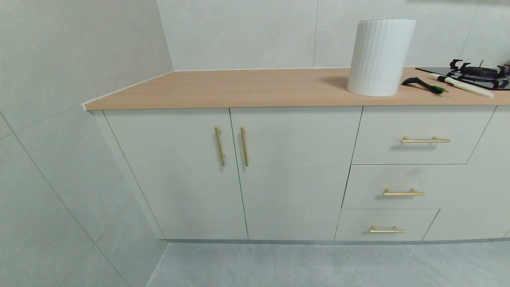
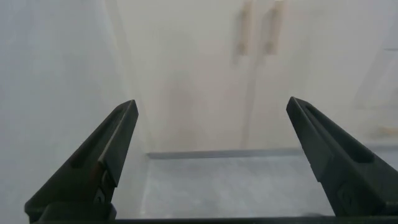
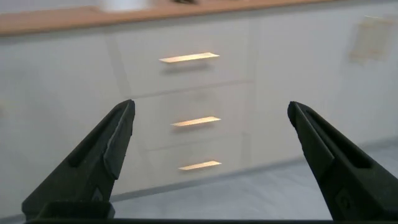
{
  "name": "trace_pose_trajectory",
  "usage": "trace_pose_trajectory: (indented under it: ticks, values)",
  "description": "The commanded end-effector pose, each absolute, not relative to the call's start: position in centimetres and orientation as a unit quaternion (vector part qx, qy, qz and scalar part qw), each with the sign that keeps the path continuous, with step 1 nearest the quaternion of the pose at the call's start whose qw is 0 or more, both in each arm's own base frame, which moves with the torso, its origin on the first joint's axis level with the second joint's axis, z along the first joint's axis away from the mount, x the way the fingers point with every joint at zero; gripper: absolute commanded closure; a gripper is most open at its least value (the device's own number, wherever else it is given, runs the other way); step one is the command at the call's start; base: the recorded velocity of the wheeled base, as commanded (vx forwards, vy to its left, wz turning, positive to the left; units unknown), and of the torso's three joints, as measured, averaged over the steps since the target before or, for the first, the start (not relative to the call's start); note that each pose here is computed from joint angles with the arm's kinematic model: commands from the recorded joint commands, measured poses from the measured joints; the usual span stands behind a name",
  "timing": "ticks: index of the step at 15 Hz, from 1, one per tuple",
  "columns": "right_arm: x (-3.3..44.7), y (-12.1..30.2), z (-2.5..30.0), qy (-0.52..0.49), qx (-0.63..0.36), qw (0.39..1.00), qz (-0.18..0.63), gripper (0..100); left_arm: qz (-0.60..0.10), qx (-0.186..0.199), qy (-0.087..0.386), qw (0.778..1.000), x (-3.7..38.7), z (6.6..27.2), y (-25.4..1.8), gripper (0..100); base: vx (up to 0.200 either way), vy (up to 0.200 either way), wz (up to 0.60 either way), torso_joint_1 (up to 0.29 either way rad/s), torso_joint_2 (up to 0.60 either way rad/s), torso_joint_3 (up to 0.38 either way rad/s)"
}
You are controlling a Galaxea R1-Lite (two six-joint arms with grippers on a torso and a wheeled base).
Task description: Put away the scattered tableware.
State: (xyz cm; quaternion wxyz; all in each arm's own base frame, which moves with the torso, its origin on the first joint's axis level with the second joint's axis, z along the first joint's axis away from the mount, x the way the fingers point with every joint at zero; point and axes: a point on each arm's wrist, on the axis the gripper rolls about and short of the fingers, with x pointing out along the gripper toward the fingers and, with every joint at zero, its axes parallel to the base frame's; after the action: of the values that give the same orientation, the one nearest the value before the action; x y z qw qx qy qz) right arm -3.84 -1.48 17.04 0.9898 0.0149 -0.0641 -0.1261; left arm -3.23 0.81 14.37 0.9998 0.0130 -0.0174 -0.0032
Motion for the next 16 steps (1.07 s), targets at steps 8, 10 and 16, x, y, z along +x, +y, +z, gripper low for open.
trace_pose_trajectory:
  ticks: [8,10,16]
  values:
    - [-2.3,-0.4,8.2,-0.033,-0.006,0.996,-0.088,0,0.06,0.052,-0.033,0.996,-2.3,8.3,0.2,0,0.0,0.0,0.0,0.0,0.0,0.0]
    - [-2.3,-0.1,8.0,-0.023,0.015,0.999,-0.031,0,0.024,0.044,-0.028,0.998,-2.3,8.1,0.1,0,0.0,0.0,0.0,0.0,0.0,0.0]
    - [-2.3,0.1,7.5,0.003,0.003,1.0,0.021,0,-0.038,0.042,-0.022,0.998,-2.3,8.0,-0.2,0,0.0,0.0,0.0,0.0,0.0,0.0]
